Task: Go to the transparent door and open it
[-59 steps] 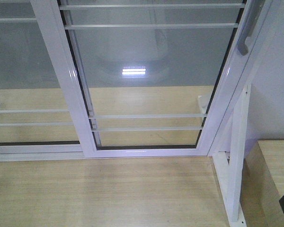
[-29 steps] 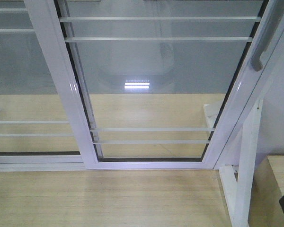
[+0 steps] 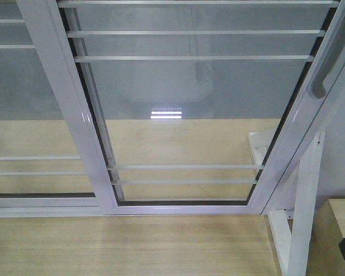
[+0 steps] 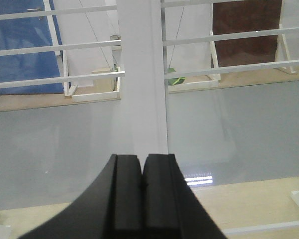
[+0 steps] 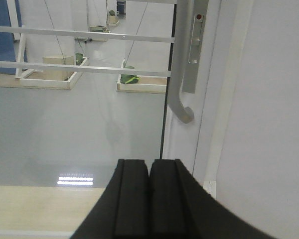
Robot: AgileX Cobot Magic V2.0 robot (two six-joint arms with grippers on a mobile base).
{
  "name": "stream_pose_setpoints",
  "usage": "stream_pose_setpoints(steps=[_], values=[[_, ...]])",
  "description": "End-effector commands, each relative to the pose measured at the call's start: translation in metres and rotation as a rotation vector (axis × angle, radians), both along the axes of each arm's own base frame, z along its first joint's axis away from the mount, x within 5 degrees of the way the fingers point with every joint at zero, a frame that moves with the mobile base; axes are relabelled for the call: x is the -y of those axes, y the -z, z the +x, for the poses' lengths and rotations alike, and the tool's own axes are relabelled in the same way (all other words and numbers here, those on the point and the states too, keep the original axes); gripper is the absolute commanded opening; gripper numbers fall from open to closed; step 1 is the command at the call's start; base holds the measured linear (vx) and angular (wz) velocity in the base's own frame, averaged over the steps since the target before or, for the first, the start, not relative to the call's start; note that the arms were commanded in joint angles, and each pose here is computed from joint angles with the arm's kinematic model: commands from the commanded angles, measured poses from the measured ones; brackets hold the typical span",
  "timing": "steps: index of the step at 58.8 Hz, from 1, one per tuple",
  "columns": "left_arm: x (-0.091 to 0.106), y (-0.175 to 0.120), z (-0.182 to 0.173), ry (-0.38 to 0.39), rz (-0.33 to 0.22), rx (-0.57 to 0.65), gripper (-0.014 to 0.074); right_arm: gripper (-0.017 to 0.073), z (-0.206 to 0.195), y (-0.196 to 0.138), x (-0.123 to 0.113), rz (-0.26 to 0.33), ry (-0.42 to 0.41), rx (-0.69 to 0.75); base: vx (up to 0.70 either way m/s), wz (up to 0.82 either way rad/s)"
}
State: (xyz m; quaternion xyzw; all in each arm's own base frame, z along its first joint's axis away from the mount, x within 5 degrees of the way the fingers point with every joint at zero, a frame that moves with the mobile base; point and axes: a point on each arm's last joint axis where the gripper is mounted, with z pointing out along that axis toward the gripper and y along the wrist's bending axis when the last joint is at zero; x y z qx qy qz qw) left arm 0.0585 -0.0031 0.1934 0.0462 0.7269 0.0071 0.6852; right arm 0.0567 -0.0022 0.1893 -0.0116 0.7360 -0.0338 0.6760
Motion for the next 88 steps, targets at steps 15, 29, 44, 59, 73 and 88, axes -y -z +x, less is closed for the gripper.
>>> stream_pose_setpoints(steps=[15, 29, 44, 59, 73, 88], values=[[0.002, -0.006, 0.004, 0.019, 0.249, 0.122, -0.0006, -0.0008, 0.002, -0.005, 0.000, -0.014, 0.002, 0.074, -0.02, 0.01], [0.002, -0.017, 0.003, 0.018, 0.040, 0.232, -0.0006, -0.0008, 0.002, -0.011, 0.000, -0.030, -0.001, 0.136, 0.00, 0.00], [0.002, -0.057, -0.001, 0.028, -0.031, 0.384, -0.0006, -0.0008, 0.000, -0.053, -0.001, -0.008, -0.007, 0.325, 0.00, 0.00], [0.002, -0.141, 0.023, 0.012, -0.012, 0.280, -0.0006, -0.0008, 0.030, -0.130, 0.001, -0.006, -0.001, 0.225, 0.00, 0.00], [0.006, -0.133, 0.082, 0.012, -0.013, 0.060, -0.0004, -0.0006, 0.093, -0.119, 0.002, -0.013, -0.009, 0.049, 0.00, 0.00], [0.007, -0.115, 0.109, 0.006, -0.049, -0.049, 0.0047, 0.0110, 0.125, -0.091, 0.003, -0.010, -0.012, -0.105, 0.00, 0.00]])
